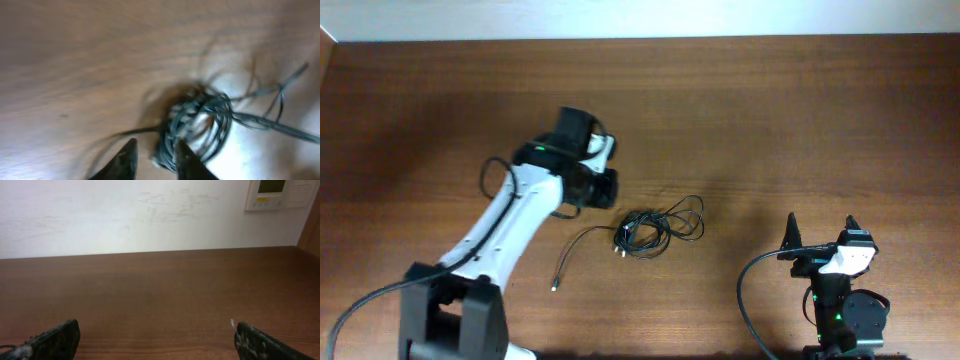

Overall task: Untangle cables
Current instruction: 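Lower the left gripper onto the cable bundle and close on cables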

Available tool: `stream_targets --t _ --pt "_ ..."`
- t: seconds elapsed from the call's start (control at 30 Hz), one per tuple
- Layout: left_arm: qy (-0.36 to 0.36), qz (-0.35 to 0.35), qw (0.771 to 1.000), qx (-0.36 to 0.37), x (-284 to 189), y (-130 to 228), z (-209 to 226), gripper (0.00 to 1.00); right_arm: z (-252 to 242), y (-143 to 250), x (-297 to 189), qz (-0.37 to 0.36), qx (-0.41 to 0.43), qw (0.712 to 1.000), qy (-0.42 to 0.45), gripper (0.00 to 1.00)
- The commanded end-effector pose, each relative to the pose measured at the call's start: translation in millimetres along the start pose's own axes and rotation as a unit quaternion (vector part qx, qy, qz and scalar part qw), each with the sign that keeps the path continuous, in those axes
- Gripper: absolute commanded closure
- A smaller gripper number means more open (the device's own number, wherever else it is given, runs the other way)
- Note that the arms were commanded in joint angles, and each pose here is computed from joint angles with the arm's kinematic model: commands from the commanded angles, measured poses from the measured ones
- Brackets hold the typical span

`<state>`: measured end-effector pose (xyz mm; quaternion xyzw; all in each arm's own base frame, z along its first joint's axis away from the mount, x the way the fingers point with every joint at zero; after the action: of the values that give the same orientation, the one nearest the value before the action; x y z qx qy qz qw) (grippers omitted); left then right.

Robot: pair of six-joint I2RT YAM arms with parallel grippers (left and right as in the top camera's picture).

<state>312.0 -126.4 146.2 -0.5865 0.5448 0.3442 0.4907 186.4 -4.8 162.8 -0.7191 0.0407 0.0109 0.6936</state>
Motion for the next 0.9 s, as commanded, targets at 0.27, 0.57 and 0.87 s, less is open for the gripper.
stream_targets --t 0.27,0.57,0.87 --pt "-0.011 0.101 0.993 0.059 57.0 29.2 -37.1 0.43 0.8 2.5 0.1 0.004 0.004 1.0 -0.001 0.02" --pt "-0.046 0.07 0.996 0.023 69.3 16.8 -29.9 0.38 0.7 2.5 0.1 0.004 0.004 1.0 -0.001 0.02" --pt "-0.07 0.019 0.997 -0.013 70.5 0.7 -26.8 0.48 0.8 2.5 0.1 0.004 0.004 1.0 -0.001 0.02"
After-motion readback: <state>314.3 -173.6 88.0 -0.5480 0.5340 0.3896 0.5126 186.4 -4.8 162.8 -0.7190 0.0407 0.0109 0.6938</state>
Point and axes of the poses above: each gripper's point midway between its finger pads, its own x axis out along the fingers, its own z axis along the line the jaws close on, y = z × x, the point moved 6 cm from there along -x, back along the fingers, and after that the axes turned 5 degrees about -x, right-handed, at the moved point
